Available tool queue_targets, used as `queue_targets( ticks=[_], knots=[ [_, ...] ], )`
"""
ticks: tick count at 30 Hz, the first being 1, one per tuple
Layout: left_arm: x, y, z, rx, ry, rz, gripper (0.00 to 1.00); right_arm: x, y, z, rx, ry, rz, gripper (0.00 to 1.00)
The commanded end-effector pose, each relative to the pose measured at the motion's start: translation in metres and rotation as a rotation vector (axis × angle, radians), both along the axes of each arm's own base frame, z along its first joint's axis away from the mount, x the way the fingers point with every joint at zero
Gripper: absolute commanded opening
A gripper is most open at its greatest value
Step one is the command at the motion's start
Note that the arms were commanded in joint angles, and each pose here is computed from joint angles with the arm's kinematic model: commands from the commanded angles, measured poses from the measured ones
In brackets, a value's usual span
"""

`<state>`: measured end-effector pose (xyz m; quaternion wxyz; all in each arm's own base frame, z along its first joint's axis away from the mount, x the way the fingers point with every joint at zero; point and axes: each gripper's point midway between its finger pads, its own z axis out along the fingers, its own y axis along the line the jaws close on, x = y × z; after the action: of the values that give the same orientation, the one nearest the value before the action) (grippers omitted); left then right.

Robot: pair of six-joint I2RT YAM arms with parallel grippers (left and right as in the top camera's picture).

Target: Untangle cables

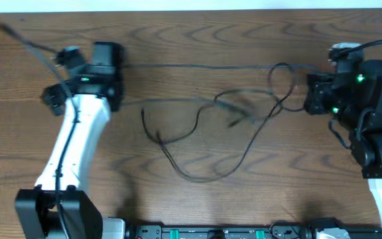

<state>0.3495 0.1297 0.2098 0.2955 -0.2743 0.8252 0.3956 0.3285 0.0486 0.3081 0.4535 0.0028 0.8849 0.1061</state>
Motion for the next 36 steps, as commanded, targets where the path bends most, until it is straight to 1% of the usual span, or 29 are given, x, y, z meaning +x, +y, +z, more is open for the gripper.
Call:
queue_targets(
  ticks=[1, 4, 9, 11, 13, 15, 17, 19, 25, 26, 30, 33, 34, 36],
  knots=[
    [-0.014, 0.033, -0.005, -0.057, -0.052, 0.124, 0.97, 0.002, -0.048, 0.001, -0.107, -0.009, -0.175, 0.01],
    [-0.022, 0.05, -0.012, -0.115, -0.079, 0.185, 0.97, -0.002, -0.08, -0.001, -0.132, 0.008, -0.283, 0.01],
    [-0.024, 0.057, -0.019, -0.176, -0.091, 0.203, 0.97, -0.003, -0.094, -0.001, -0.126, 0.01, -0.323, 0.01],
    [-0.021, 0.052, -0.025, -0.221, -0.091, 0.184, 0.97, 0.0, -0.087, -0.002, -0.101, 0.009, -0.287, 0.01],
    [-0.014, 0.04, -0.035, -0.31, -0.092, 0.14, 0.97, 0.003, -0.073, -0.003, -0.055, 0.011, -0.221, 0.01],
    [-0.005, 0.024, -0.044, -0.407, -0.077, 0.071, 0.97, 0.005, -0.067, -0.005, -0.035, 0.015, -0.193, 0.01],
    [0.001, 0.01, -0.05, -0.479, -0.065, 0.01, 0.98, 0.007, -0.063, -0.008, -0.019, 0.026, -0.17, 0.01],
    [0.009, -0.005, -0.055, -0.547, -0.053, -0.062, 0.97, 0.011, -0.057, -0.014, 0.002, 0.046, -0.14, 0.01],
    [0.019, -0.027, -0.057, -0.597, -0.048, -0.143, 0.97, 0.018, -0.042, -0.018, 0.057, 0.056, -0.067, 0.01],
    [0.022, -0.035, -0.058, -0.622, -0.045, -0.173, 0.97, 0.019, -0.039, -0.015, 0.069, 0.044, -0.049, 0.01],
    [0.039, -0.083, -0.056, -0.746, -0.029, -0.392, 0.97, 0.02, -0.019, -0.007, 0.135, 0.015, 0.048, 0.01],
    [0.049, -0.129, -0.047, -0.834, -0.031, -0.589, 0.97, 0.018, -0.001, -0.004, 0.184, 0.009, 0.159, 0.01],
    [0.053, -0.16, -0.04, -0.886, -0.039, -0.705, 0.97, 0.018, 0.009, -0.003, 0.204, 0.005, 0.222, 0.01],
    [0.056, -0.194, -0.03, -0.948, -0.057, -0.817, 0.97, 0.016, 0.023, -0.003, 0.222, -0.001, 0.308, 0.01]
  ],
)
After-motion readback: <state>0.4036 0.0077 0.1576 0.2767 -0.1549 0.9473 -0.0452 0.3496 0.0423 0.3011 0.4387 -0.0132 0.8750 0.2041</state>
